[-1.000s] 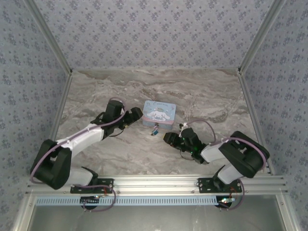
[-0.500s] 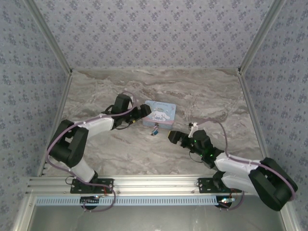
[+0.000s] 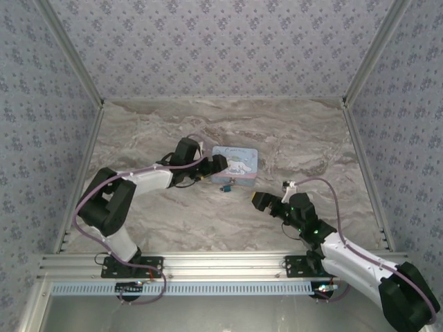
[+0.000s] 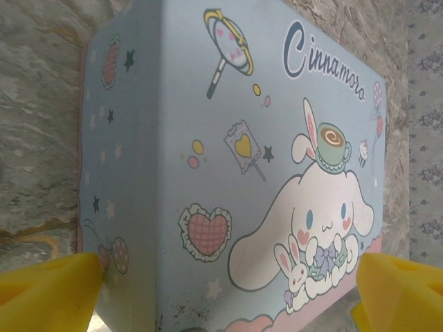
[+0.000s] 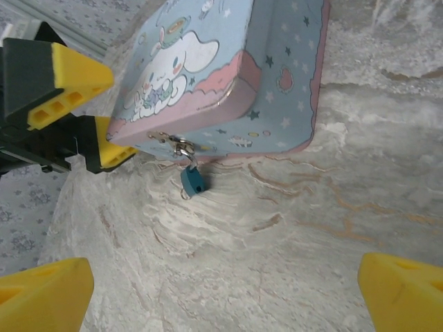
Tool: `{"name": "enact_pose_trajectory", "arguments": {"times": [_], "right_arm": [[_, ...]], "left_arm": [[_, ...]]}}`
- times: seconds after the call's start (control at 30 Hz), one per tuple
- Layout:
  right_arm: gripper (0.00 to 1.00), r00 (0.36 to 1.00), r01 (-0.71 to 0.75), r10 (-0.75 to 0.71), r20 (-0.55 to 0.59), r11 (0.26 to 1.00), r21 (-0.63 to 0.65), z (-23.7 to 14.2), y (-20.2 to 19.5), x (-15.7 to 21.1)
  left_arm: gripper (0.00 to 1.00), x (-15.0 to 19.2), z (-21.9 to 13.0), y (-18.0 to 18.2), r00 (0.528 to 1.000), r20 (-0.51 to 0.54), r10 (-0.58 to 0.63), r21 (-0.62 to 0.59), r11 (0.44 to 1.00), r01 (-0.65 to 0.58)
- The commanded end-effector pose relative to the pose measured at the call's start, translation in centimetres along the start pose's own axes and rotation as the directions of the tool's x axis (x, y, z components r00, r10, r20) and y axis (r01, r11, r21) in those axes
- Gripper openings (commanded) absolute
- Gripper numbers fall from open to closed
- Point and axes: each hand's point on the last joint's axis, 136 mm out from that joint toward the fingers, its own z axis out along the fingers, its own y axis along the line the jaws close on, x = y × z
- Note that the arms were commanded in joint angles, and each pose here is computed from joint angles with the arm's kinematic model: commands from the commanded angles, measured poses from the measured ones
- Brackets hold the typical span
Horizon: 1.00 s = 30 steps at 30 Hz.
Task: Unlock a padlock with a key
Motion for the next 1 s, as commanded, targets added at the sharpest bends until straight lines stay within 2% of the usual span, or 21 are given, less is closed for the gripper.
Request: {"name": "enact_pose_trajectory", "arguments": {"times": [0.0,0.37,0.97], "right_arm": [[1.0,1.0,0.002,-0.002,-0.029,1.0,0.017,-0.2,-0.7,0.7],[1.0,0.999,0.02,-0.02,-0.026,1.0,-0.003,-0.3,-0.4,0.4],[0.99,0.998,0.042,-0.043,-0.039,0.999,-0.032,1.1,0.4,-1.7]], "left_arm": [[0.94,-0.4,0.3,-2.4,0.999,0.007,0.031,0.051,0.998,-0.032],[0.94,0.0,0.3,-4.0,0.998,0.016,0.061,0.072,0.995,-0.062],[0.95,-1.8,-6.3,-2.4,0.957,0.222,0.185,-0.103,0.981,-0.165]]}}
